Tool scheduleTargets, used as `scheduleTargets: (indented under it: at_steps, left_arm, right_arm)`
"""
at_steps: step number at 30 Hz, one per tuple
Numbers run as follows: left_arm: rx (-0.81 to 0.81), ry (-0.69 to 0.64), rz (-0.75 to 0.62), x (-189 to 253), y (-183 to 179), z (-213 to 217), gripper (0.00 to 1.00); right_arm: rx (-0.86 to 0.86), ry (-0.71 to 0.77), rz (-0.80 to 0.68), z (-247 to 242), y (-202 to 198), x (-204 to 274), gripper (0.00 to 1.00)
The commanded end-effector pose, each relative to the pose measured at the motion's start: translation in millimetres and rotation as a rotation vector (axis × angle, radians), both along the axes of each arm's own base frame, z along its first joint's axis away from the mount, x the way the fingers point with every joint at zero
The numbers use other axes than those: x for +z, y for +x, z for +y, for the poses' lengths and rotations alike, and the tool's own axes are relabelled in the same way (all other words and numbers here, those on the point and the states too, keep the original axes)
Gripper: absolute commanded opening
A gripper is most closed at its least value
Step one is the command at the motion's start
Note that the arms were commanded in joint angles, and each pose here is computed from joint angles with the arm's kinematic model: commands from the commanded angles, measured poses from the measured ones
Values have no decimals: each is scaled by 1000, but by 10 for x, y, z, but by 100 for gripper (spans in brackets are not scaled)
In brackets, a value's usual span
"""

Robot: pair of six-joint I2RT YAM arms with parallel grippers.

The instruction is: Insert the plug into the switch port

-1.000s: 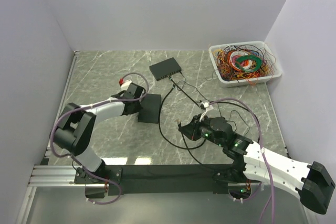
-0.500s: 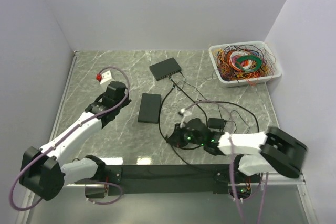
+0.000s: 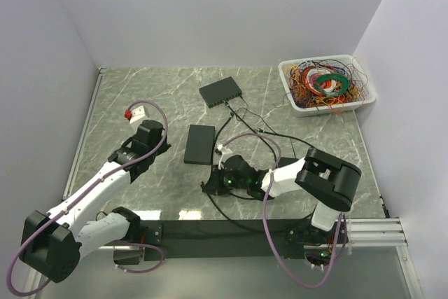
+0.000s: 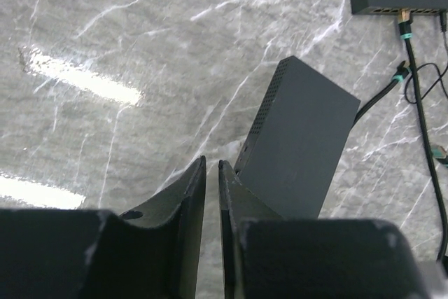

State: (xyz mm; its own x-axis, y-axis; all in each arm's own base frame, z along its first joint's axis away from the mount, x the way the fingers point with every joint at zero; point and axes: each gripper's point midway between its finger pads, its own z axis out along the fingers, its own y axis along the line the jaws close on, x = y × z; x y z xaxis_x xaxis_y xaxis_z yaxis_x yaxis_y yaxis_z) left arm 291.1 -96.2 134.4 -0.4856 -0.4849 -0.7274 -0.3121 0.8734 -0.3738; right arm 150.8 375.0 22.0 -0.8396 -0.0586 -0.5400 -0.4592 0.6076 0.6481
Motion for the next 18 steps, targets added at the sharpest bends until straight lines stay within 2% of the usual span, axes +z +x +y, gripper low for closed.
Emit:
scheduleTargets:
  at_steps: [1,8,14,18]
  left_arm:
    - [2,9,-1,5,-46,44,19]
    - [0,0,-18,39,-64,51,21]
    - [-16,-21,-9,-2,-28,-17,19]
    - [-19,-16,-10,-42,-5,-29,20]
  right_arm:
    - [-99,4,-31,-107,349,55,0]
    - [-376,-141,41,-992,922,-246,0]
    - [-499,-184,1,-1278,1320,-55,0]
    - [-569,-147,-32,-1387,1693,224,0]
